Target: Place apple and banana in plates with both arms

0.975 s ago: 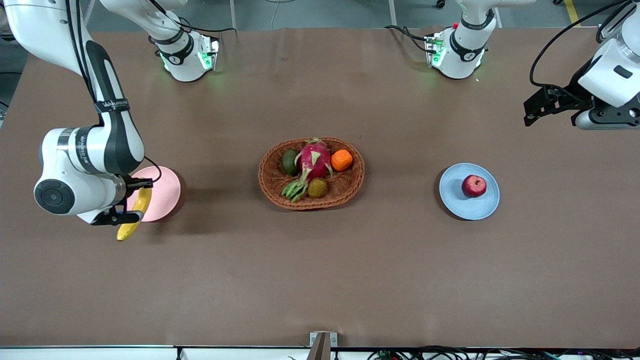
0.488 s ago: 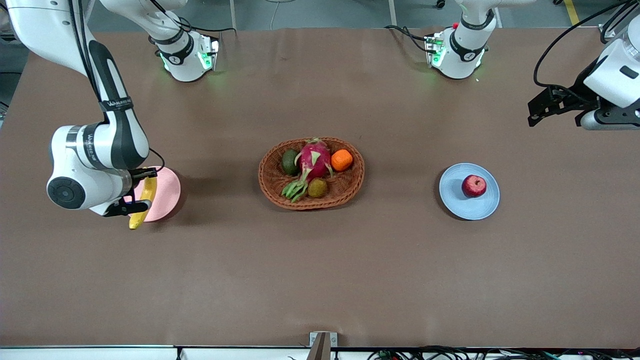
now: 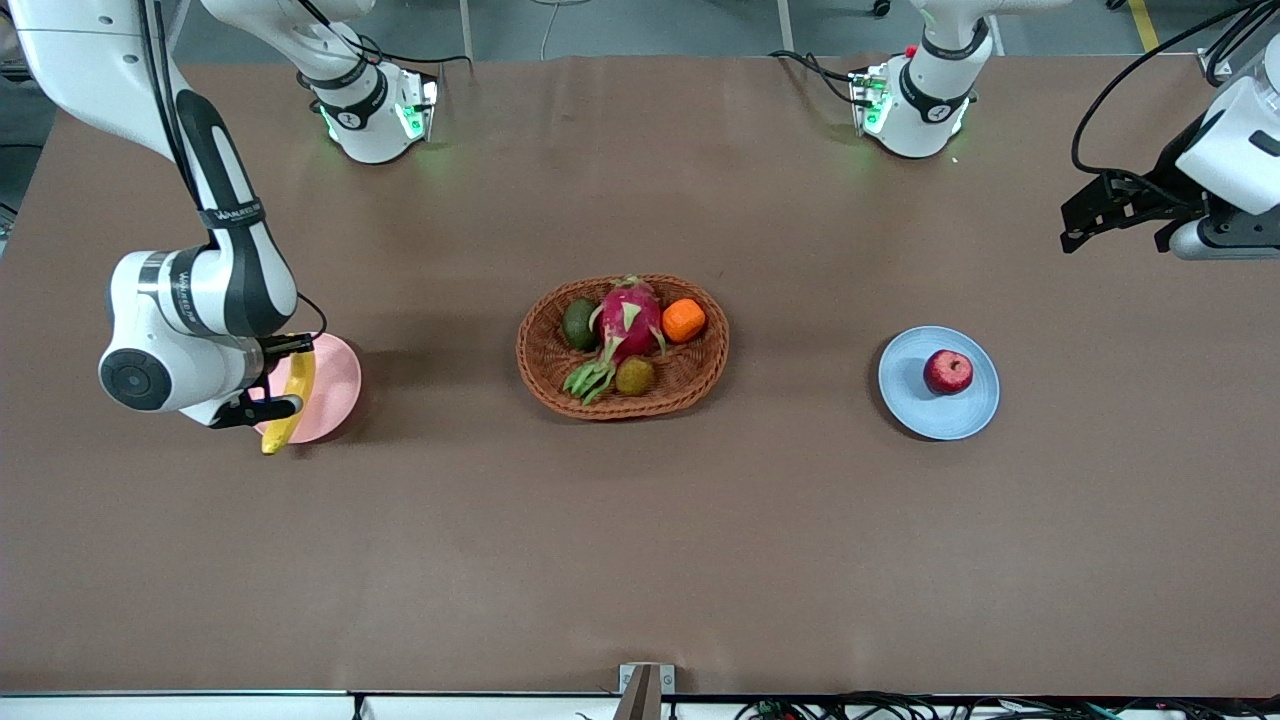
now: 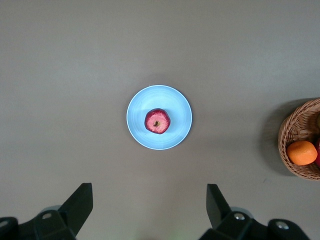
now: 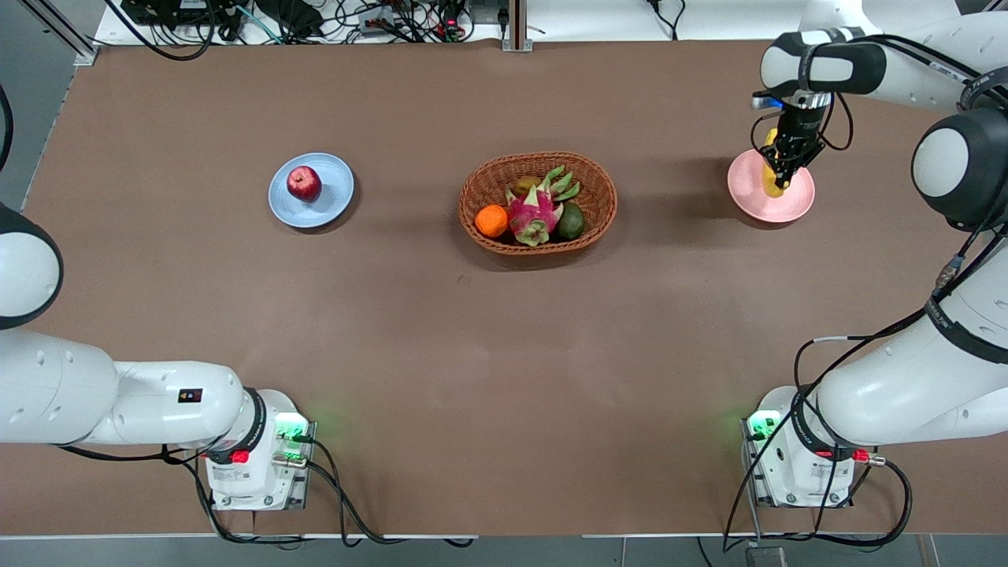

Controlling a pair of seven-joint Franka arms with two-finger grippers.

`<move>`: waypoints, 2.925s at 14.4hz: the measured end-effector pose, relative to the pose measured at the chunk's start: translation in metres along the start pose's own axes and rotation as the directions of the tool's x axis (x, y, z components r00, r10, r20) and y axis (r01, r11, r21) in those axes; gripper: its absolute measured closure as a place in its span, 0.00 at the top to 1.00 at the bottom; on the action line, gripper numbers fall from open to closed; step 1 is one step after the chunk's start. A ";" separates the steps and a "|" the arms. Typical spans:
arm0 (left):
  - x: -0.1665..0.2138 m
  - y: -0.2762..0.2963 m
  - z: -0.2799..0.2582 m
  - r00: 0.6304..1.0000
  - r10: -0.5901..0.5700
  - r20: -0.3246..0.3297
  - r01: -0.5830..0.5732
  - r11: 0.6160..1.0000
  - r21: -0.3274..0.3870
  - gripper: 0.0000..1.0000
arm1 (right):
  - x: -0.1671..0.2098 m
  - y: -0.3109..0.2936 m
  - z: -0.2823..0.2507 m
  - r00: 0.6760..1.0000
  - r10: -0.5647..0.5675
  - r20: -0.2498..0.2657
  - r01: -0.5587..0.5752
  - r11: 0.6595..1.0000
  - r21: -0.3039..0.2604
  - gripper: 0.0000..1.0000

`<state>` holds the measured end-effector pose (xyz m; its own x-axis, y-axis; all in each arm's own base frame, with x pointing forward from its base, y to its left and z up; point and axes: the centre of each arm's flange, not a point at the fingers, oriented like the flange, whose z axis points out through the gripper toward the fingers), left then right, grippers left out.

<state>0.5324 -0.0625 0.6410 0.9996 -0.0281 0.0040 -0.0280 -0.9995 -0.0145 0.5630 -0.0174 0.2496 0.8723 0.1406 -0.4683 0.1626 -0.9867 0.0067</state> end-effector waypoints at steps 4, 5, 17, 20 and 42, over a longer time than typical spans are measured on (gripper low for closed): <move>0.000 -0.001 0.000 1.000 0.009 0.000 -0.009 1.000 -0.001 1.00 | -0.004 0.004 -0.026 0.999 0.018 -0.031 -0.018 1.000 -0.001 0.38; 0.000 -0.001 0.000 1.000 0.009 0.000 -0.009 1.000 -0.001 1.00 | -0.008 0.008 -0.052 0.998 0.035 -0.052 -0.035 0.999 -0.001 0.48; 0.000 -0.004 0.001 1.000 0.004 0.002 -0.004 1.000 -0.001 1.00 | -0.102 0.020 -0.338 0.888 0.198 -0.415 -0.183 0.980 0.075 1.00; 0.000 -0.004 0.001 1.000 0.004 0.002 -0.004 1.000 -0.001 1.00 | -0.117 0.022 -0.360 0.862 0.223 -0.455 -0.205 0.975 0.087 1.00; 0.000 -0.002 -0.001 1.000 0.006 -0.001 -0.006 1.000 -0.001 1.00 | -0.190 0.028 -0.334 0.818 0.237 -0.525 -0.200 0.971 0.127 1.00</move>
<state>0.5321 -0.0601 0.6417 0.9994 -0.0343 0.0051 -0.0342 -0.9993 -0.0139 0.5556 -0.0445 0.6343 0.9937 -0.0759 0.0821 -0.0753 -0.9971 -0.0114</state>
